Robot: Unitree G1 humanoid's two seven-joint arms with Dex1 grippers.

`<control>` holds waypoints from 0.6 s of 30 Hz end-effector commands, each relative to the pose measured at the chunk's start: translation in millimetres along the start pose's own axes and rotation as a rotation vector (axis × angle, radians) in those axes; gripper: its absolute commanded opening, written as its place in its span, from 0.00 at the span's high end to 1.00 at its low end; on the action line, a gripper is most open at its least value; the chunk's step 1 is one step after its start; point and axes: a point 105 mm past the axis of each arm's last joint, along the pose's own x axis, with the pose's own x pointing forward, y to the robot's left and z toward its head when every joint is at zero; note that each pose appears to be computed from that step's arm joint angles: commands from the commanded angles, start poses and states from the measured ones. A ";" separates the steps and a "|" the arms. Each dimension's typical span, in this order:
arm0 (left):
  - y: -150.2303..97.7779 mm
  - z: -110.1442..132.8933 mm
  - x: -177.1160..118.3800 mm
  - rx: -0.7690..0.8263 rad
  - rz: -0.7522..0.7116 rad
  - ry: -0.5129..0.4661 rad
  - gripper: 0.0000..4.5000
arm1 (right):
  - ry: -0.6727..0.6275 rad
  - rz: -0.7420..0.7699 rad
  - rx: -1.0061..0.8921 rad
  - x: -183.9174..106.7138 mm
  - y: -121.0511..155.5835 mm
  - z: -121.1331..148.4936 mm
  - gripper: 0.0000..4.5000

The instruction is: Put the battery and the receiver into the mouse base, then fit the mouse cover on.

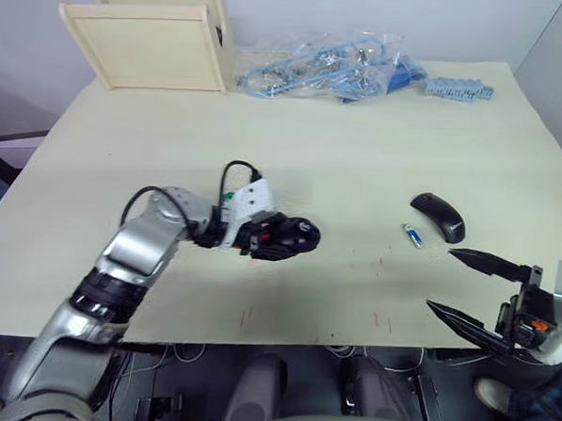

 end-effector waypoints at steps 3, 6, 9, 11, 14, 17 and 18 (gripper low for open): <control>0.7 11.1 21.8 0.034 -0.005 0.005 0.35 | -0.010 -0.026 -0.035 -4.8 4.3 11.7 0.00; 1.2 12.4 32.4 0.054 0.006 0.020 0.35 | -0.007 -0.037 -0.033 -5.9 5.0 12.0 0.00; 2.7 13.1 38.3 0.057 0.019 0.029 0.35 | -0.006 -0.046 -0.030 -6.1 5.3 12.0 0.00; 1.6 10.2 44.5 0.073 0.024 0.052 0.35 | -0.003 -0.053 -0.027 -6.3 5.7 10.9 0.00; -0.9 -0.5 48.5 0.078 0.021 0.094 0.35 | 0.002 -0.060 -0.026 -5.5 5.6 9.4 0.00; -4.8 -12.0 50.3 0.082 0.008 0.125 0.35 | 0.010 -0.089 -0.022 -4.2 2.2 7.6 0.00; -5.4 -16.0 50.6 0.093 0.005 0.135 0.35 | 0.023 -0.111 -0.026 -2.6 -0.4 5.6 0.00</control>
